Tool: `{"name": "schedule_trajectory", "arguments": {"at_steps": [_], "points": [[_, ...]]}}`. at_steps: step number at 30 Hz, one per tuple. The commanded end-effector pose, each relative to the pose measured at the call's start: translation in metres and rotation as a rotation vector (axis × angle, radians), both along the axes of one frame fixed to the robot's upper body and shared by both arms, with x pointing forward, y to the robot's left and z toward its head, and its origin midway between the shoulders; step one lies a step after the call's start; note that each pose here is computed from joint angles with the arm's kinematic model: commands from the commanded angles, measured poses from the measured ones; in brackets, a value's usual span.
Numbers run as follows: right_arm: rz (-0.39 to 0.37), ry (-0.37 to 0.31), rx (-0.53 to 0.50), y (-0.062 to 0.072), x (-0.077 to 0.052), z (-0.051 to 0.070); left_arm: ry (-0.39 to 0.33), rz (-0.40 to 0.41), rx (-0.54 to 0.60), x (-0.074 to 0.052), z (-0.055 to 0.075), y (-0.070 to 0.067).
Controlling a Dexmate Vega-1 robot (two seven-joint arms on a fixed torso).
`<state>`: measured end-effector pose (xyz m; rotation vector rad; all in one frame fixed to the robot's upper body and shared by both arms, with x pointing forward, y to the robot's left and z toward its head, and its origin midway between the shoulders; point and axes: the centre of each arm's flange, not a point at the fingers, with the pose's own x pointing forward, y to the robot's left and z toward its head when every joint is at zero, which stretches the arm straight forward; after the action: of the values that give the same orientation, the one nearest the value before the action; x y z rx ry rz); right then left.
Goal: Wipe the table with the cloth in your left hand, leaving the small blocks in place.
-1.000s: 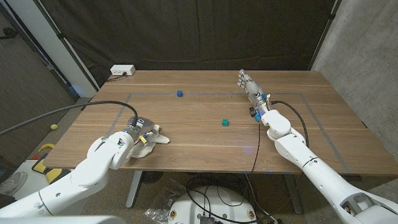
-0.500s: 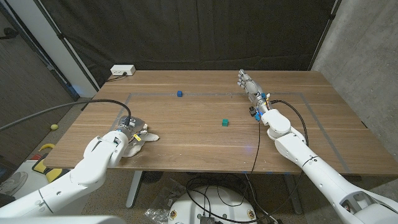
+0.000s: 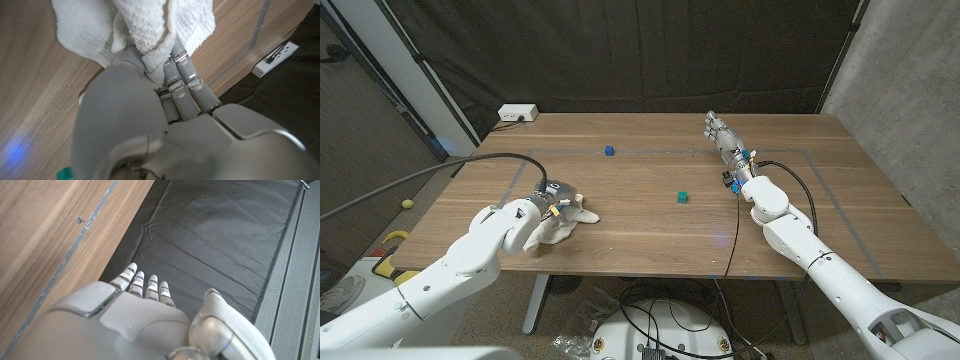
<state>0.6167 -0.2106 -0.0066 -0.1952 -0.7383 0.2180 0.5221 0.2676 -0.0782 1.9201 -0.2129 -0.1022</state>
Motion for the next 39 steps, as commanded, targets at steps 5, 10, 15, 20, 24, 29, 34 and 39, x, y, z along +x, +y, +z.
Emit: {"name": "schedule_trajectory", "arguments": {"at_steps": [5, 10, 15, 20, 24, 29, 34, 39], "points": [[-0.005, -0.006, 0.008, -0.005, 0.002, -0.002, 0.192, -0.265, -0.12, -0.01, -0.003, -0.057], [-0.004, -0.003, 0.011, -0.006, 0.003, -0.002, 0.172, -0.311, -0.15, -0.015, 0.002, -0.062], [-0.002, -0.002, 0.009, -0.005, 0.003, -0.002, 0.139, -0.319, -0.172, -0.017, 0.011, -0.061], [-0.004, -0.001, 0.013, -0.005, 0.003, -0.002, 0.106, -0.3, -0.158, -0.017, 0.014, -0.057], [-0.005, -0.002, 0.008, -0.006, 0.002, -0.002, 0.087, -0.284, -0.157, -0.017, 0.016, -0.053], [-0.008, -0.002, 0.005, -0.006, 0.0, -0.003, 0.047, -0.246, -0.145, -0.019, 0.024, -0.046], [-0.007, -0.004, 0.002, -0.006, -0.002, -0.003, -0.012, -0.209, -0.179, -0.022, 0.036, -0.037], [-0.007, -0.005, 0.0, -0.005, -0.003, -0.003, -0.077, -0.199, -0.216, -0.028, 0.047, -0.027]]}}
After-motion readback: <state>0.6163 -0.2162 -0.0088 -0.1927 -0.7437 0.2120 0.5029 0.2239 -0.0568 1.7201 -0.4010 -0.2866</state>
